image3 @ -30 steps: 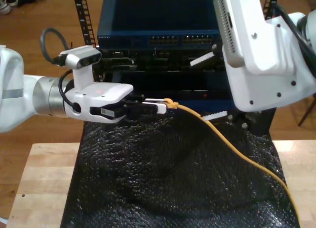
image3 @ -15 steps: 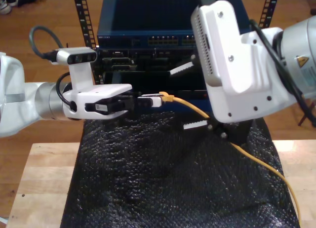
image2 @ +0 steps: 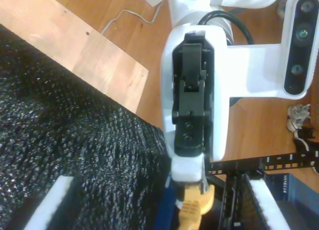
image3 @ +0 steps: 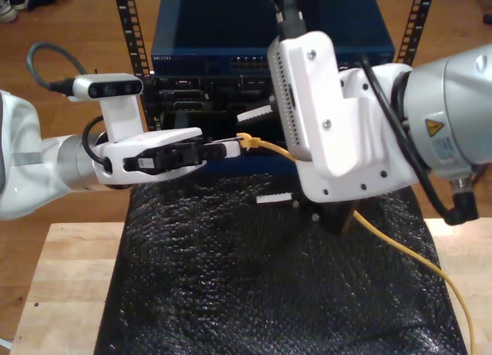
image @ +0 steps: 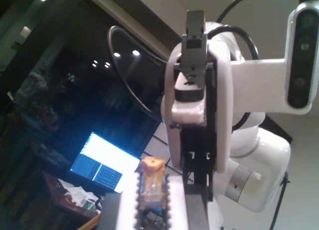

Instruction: Grab the cable and plug it in

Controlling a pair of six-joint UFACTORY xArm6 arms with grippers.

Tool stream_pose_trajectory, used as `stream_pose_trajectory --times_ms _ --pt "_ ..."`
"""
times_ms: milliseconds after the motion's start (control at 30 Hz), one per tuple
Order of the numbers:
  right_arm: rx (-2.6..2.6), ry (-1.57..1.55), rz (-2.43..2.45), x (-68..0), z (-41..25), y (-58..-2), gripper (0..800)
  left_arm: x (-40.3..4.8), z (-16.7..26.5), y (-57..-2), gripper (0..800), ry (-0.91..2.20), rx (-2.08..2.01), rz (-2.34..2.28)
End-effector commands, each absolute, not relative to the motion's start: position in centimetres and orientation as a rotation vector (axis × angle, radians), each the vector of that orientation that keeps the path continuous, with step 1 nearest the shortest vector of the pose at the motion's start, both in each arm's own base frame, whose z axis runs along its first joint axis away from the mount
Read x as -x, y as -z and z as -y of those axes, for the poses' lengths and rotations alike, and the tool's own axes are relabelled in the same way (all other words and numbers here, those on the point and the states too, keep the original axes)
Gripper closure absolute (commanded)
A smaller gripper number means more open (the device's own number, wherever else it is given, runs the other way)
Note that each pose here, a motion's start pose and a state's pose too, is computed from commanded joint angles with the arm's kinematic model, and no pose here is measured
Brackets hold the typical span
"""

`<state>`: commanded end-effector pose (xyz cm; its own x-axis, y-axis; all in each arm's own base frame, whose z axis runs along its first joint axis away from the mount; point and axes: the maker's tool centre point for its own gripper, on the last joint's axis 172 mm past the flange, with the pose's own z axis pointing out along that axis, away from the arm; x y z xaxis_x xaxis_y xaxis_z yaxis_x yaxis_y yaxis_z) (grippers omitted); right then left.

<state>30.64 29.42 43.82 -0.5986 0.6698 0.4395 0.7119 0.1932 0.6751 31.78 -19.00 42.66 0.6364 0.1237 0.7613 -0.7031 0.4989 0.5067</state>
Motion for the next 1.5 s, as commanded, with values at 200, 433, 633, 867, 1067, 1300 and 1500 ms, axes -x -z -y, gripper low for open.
stream_pose_trajectory --times_ms 200,433,633,867,1067,1300,1500 --pt "1.401 1.447 2.378 -31.1 -29.1 -44.7 178 -31.3 18.8 -43.1 792 -0.549 -0.897 0.73" --pt "1.398 1.46 2.374 -31.0 -29.1 -45.1 312 -30.9 18.8 -43.4 792 -0.539 -0.876 0.731" --pt "1.397 1.462 2.371 -30.9 -29.1 -45.1 357 -30.6 18.7 -43.6 792 -0.532 -0.866 0.732" --pt "1.397 1.462 2.371 -30.9 -29.1 -45.1 418 -30.3 18.6 -43.9 792 -0.521 -0.848 0.735" --pt "1.398 1.463 2.369 -30.9 -29.1 -45.2 477 -30.2 18.7 -43.9 792 -0.518 -0.844 0.736" --pt "1.398 1.468 2.339 -30.7 -29.3 -45.3 489 -30.1 18.7 -43.9 792 -0.514 -0.843 0.735" --pt "1.396 1.466 2.341 -30.7 -29.3 -45.3 500 -30.1 18.7 -43.9 792 -0.499 -0.847 0.727"
